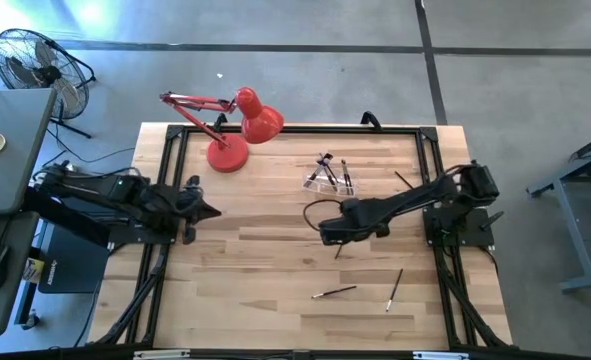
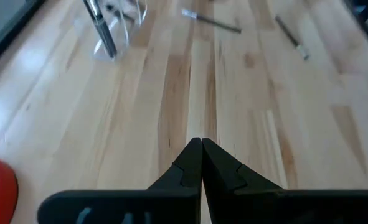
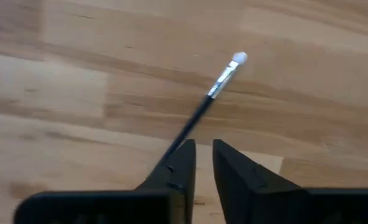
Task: Put items in baskets/containers
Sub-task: Put the eyeshadow brush into the transparent organizer
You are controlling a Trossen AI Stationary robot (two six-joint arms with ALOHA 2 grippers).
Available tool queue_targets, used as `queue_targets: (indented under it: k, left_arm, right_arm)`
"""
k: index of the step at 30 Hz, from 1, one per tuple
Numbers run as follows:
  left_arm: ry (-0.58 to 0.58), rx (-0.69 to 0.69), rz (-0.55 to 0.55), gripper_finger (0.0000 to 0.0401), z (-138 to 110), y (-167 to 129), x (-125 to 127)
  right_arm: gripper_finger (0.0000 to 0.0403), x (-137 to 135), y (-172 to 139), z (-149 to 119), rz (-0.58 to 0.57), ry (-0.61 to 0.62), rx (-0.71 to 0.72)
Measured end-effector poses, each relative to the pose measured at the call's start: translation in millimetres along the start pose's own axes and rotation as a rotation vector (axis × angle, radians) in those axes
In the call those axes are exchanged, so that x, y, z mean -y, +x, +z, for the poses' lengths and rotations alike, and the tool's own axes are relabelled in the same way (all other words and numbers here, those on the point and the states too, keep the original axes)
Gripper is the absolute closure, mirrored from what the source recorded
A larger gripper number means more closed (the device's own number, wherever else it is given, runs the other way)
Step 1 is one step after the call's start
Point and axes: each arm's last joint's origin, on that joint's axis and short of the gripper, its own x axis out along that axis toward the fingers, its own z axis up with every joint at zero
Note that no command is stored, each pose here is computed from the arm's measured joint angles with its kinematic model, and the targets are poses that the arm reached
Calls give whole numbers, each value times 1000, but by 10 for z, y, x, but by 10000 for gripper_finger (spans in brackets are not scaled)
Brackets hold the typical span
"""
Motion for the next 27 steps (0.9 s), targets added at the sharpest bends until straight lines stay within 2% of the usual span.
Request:
queue_targets:
  k: [6, 12, 20, 27]
  left_arm:
    - [-25, 139, -20, 401, -150, -141, -63]
    - [-54, 239, -38, 401, -160, -251, -92]
    - [-72, 235, -49, 400, -165, -252, -91]
    - [-71, 232, -48, 400, -168, -252, -91]
  right_arm:
    - [308, -30, 101, 0, -26, 20, -9]
    - [288, -36, 101, 0, -19, 22, -10]
    - [286, -67, 126, 65, 12, 60, 23]
    - [286, 25, 384, 79, 43, 105, -26]
